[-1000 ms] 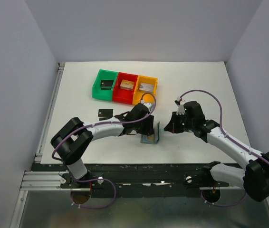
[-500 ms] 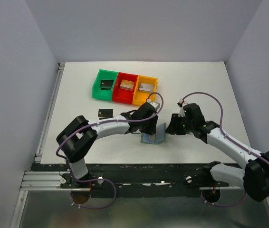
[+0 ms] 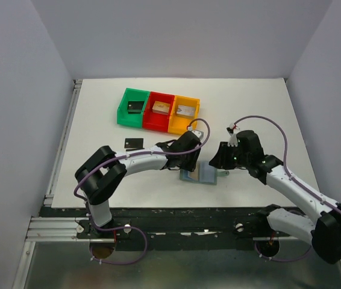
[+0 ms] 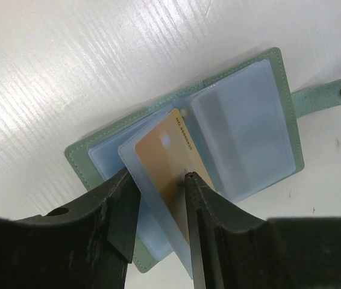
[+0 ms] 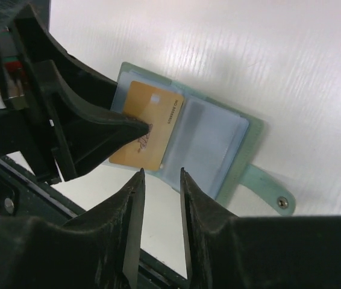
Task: Take the credit cards out of the card holder
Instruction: Remove the credit card from the card holder.
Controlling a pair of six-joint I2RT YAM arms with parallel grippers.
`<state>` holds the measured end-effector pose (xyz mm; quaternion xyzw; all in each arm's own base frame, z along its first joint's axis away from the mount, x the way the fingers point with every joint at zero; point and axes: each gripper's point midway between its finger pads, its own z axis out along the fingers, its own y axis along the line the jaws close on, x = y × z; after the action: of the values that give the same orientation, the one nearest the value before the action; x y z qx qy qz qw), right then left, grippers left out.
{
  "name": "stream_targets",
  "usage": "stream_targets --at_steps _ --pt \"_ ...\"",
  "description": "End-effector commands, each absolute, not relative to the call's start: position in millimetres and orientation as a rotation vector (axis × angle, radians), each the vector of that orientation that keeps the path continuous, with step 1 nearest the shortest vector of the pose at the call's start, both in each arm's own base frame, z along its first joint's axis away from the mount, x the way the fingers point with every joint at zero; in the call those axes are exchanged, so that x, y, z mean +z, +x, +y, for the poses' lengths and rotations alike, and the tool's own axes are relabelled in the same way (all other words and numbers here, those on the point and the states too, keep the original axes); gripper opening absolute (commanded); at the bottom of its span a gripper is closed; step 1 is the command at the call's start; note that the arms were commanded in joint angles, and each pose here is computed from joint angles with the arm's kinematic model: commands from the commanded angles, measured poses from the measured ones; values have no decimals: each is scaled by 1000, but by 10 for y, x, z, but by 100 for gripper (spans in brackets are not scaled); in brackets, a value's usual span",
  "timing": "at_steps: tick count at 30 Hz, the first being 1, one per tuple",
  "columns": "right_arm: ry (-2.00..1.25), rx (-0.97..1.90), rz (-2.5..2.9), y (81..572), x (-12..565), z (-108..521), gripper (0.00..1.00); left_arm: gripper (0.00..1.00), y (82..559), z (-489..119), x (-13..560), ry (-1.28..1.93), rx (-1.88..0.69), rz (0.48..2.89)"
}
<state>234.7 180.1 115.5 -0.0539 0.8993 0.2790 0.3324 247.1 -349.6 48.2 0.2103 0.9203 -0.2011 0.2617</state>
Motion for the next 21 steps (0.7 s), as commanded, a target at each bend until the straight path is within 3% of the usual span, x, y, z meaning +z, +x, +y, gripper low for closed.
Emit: stream_targets --at_steps 1,13,21 --pt "-203 885 2385 2328 1088 2043 36 49 2472 -3368 511 551 -475 2486" --pt "-203 1066 2474 2379 734 2337 37 49 2462 -3023 349 452 -415 2535" --pt "-183 1033 2546 2388 507 2319 37 59 2529 -2832 545 349 -473 2503"
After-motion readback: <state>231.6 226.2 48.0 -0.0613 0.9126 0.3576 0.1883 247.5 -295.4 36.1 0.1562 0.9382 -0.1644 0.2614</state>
